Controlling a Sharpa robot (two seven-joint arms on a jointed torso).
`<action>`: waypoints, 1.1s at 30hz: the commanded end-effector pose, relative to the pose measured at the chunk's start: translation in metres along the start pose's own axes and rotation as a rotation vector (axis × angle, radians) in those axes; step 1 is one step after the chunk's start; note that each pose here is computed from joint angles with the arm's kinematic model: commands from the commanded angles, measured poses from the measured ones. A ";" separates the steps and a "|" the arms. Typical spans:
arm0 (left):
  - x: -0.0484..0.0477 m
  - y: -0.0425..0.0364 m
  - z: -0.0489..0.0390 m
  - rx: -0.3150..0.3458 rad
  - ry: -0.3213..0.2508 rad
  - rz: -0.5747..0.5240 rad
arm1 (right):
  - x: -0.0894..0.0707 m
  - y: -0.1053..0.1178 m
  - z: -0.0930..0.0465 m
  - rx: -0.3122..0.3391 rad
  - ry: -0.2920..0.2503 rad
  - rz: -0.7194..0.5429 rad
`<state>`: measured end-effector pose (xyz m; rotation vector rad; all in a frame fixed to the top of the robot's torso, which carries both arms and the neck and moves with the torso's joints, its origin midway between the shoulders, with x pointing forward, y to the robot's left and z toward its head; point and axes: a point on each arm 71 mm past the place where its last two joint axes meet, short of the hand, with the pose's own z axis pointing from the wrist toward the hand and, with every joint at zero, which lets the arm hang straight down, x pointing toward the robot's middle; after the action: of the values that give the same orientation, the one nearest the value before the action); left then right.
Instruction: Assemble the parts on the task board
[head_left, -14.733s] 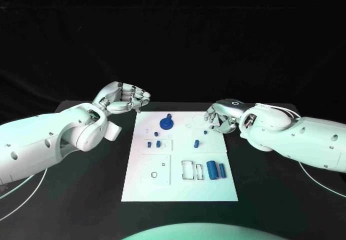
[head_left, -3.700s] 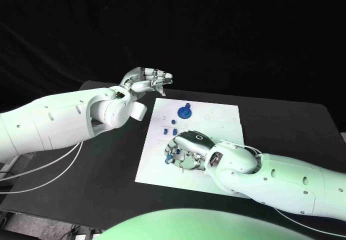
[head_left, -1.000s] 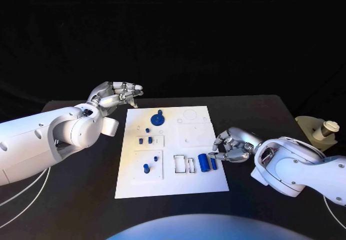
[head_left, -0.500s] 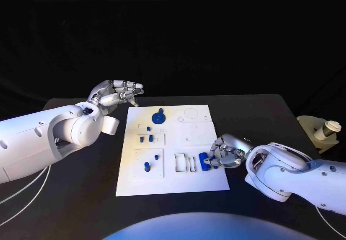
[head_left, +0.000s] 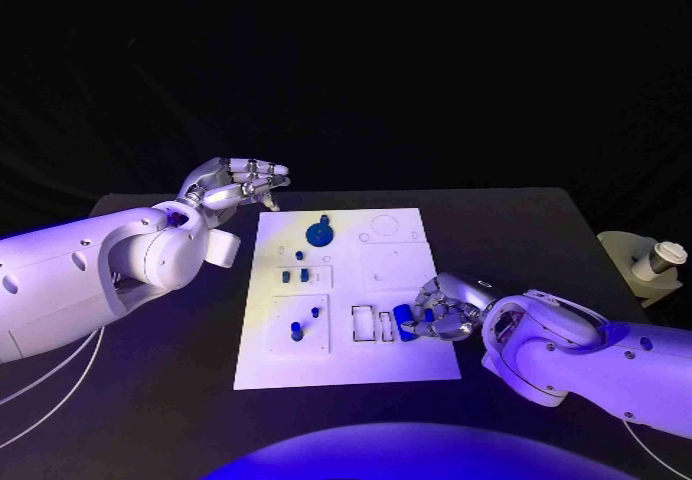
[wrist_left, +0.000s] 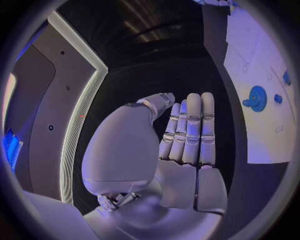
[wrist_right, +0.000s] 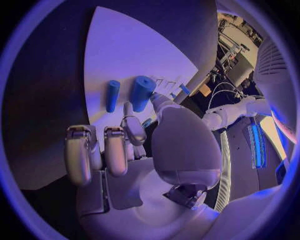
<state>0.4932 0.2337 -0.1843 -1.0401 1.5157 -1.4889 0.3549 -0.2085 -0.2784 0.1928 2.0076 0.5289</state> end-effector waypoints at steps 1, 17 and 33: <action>0.0021 -0.0012 -0.0001 0.008 0.017 -0.012 | 0.004 -0.001 0.002 0.002 0.009 -0.050; 0.0019 -0.0011 -0.0007 0.004 0.022 -0.014 | 0.014 0.003 0.009 0.003 -0.018 -0.052; 0.0025 -0.0009 -0.0001 0.003 0.023 -0.014 | -0.008 0.021 -0.006 -0.047 -0.129 0.076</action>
<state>0.4927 0.2343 -0.1842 -1.0413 1.5205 -1.4930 0.3524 -0.1967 -0.2644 0.2297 1.8928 0.5702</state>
